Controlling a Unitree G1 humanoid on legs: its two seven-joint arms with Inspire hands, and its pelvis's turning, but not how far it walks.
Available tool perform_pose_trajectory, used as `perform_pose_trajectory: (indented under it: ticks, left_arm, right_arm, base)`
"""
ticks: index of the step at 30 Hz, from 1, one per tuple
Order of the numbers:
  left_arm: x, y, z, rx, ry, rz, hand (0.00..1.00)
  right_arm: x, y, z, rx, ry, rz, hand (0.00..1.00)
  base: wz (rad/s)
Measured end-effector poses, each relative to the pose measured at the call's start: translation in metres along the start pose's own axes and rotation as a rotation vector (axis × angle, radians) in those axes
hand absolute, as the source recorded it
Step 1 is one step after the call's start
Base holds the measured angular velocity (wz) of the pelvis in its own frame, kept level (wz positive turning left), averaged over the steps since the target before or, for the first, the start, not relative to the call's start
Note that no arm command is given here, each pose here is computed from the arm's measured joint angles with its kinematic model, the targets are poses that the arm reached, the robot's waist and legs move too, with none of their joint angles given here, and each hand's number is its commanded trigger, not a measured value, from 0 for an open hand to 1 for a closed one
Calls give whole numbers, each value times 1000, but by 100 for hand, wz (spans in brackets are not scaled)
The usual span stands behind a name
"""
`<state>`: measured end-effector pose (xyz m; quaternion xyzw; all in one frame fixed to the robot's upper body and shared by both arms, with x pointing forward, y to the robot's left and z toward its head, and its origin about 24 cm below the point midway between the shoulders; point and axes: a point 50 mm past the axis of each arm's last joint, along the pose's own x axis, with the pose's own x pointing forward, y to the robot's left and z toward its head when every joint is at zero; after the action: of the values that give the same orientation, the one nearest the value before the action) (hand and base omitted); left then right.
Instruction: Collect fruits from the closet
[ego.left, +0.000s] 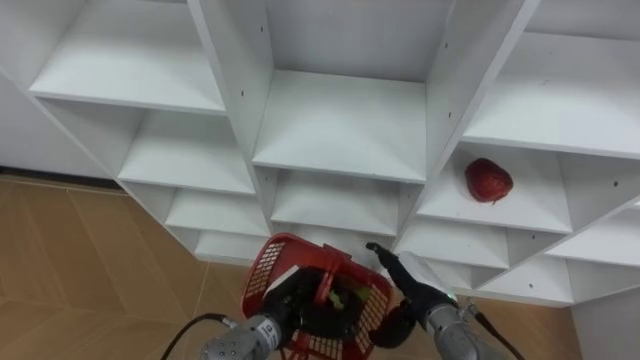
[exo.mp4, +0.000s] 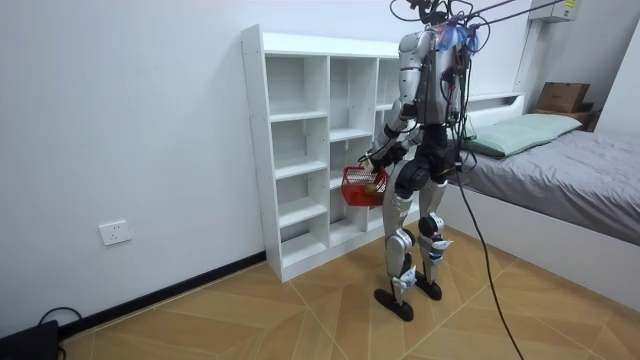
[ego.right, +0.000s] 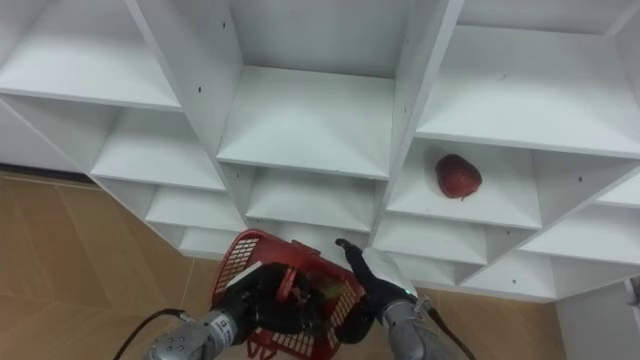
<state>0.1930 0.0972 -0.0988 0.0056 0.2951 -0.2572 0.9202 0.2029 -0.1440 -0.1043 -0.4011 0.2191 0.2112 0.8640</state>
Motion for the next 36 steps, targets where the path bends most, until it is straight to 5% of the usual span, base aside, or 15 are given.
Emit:
perform_pose_trajectory:
  ticks: [20, 27, 36]
  left_arm:
    - [-14, 14, -19, 9, 64, 71, 100]
    - [-28, 23, -40, -21, 131, 145, 100]
    - [-31, 37, -32, -60, 86, 232, 100]
  right_arm:
    - [-5, 4, -8, 15, 26, 45, 0]
    - [-6, -4, 0, 98, -14, 19, 0]
    - [-18, -10, 0, 242, -37, -66, 0]
  base:
    - [-3]
    - [-3]
    - [-13]
